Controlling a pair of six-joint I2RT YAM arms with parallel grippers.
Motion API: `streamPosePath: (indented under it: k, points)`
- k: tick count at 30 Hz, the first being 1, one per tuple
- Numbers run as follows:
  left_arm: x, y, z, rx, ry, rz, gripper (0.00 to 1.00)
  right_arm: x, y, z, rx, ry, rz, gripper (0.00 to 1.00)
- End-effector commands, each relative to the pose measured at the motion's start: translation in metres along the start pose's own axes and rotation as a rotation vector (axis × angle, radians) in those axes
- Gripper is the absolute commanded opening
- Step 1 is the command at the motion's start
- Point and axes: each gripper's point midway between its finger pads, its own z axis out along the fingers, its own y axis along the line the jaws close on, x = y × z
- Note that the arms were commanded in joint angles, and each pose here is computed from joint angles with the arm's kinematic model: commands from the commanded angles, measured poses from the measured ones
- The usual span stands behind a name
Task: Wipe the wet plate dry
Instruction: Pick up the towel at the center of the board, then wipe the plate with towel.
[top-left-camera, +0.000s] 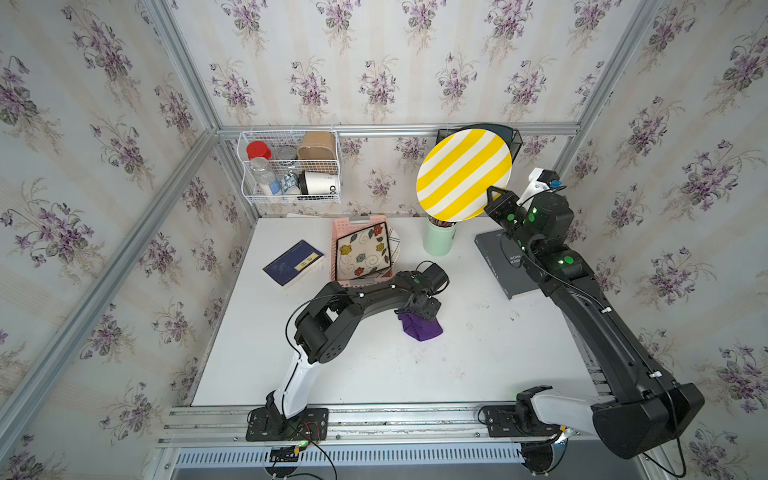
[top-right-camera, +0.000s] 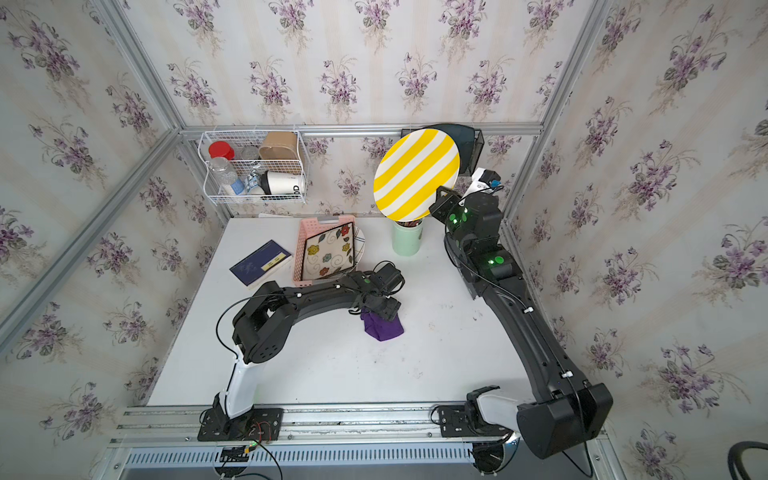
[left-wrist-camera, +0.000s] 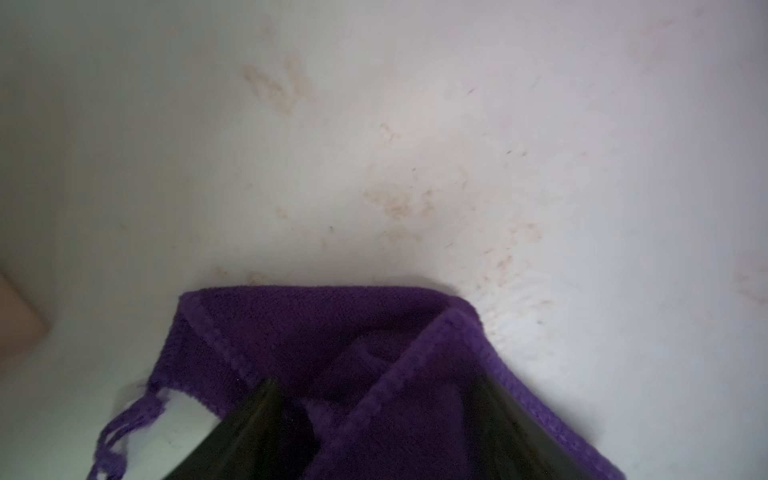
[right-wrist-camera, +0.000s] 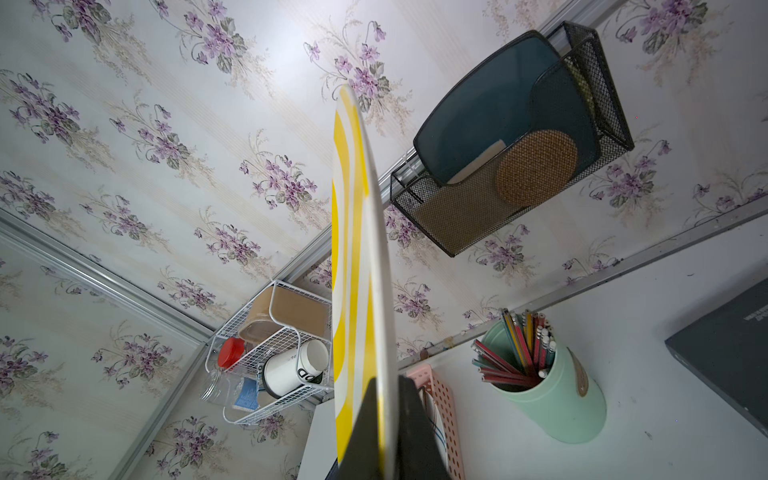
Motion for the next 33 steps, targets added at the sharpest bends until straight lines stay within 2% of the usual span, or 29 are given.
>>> streamPosePath:
  k: [1,2,3,5,6,10,14,16,18,20,23,27,29,33]
  points:
    - [0.022,0.016,0.007,-0.076,0.083,0.032,0.77,-0.007,0.012,0.002,-0.054,-0.023,0.008,0.0]
    - [0.026,0.017,0.009,-0.079,0.092,0.037,0.73,-0.005,0.012,0.004,-0.056,-0.019,0.011,0.0]
    - [0.027,0.017,0.007,-0.077,0.094,0.04,0.63,-0.005,0.013,0.006,-0.061,-0.017,0.011,0.0]
    - [0.016,0.012,-0.014,-0.045,0.05,0.045,0.2,-0.002,0.013,0.01,-0.065,-0.008,0.004,0.0]
    - [0.003,0.009,-0.035,-0.026,-0.004,0.042,0.01,-0.001,0.014,0.011,-0.069,-0.002,-0.005,0.0]
    - [-0.048,0.014,-0.158,0.032,-0.303,-0.042,0.0,0.017,0.024,0.018,-0.151,0.069,-0.054,0.0]
    - [-0.068,0.037,-0.285,0.038,-0.608,-0.143,0.0,0.049,0.039,0.015,-0.306,0.188,-0.04,0.0]
    - [-0.07,0.045,-0.332,0.043,-0.714,-0.162,0.0,0.066,0.044,0.013,-0.356,0.239,-0.013,0.0]
    - [-0.073,0.054,-0.363,0.022,-0.777,-0.16,0.0,0.082,0.055,0.008,-0.411,0.286,-0.001,0.0]
    - [-0.077,0.059,-0.375,-0.016,-0.803,-0.141,0.0,0.094,0.072,0.002,-0.48,0.321,0.02,0.0]
    - [-0.085,0.077,-0.363,-0.155,-0.775,-0.13,0.0,0.105,0.092,-0.008,-0.566,0.366,0.101,0.0]
    - [-0.086,0.126,-0.352,-0.405,-0.708,-0.249,0.0,0.111,0.106,-0.024,-0.639,0.404,0.169,0.0]
    - [-0.084,0.142,-0.348,-0.446,-0.682,-0.315,0.0,0.116,0.11,-0.031,-0.666,0.425,0.172,0.0]
    - [-0.078,0.163,-0.344,-0.51,-0.663,-0.351,0.0,0.131,0.115,-0.048,-0.711,0.489,0.162,0.0]
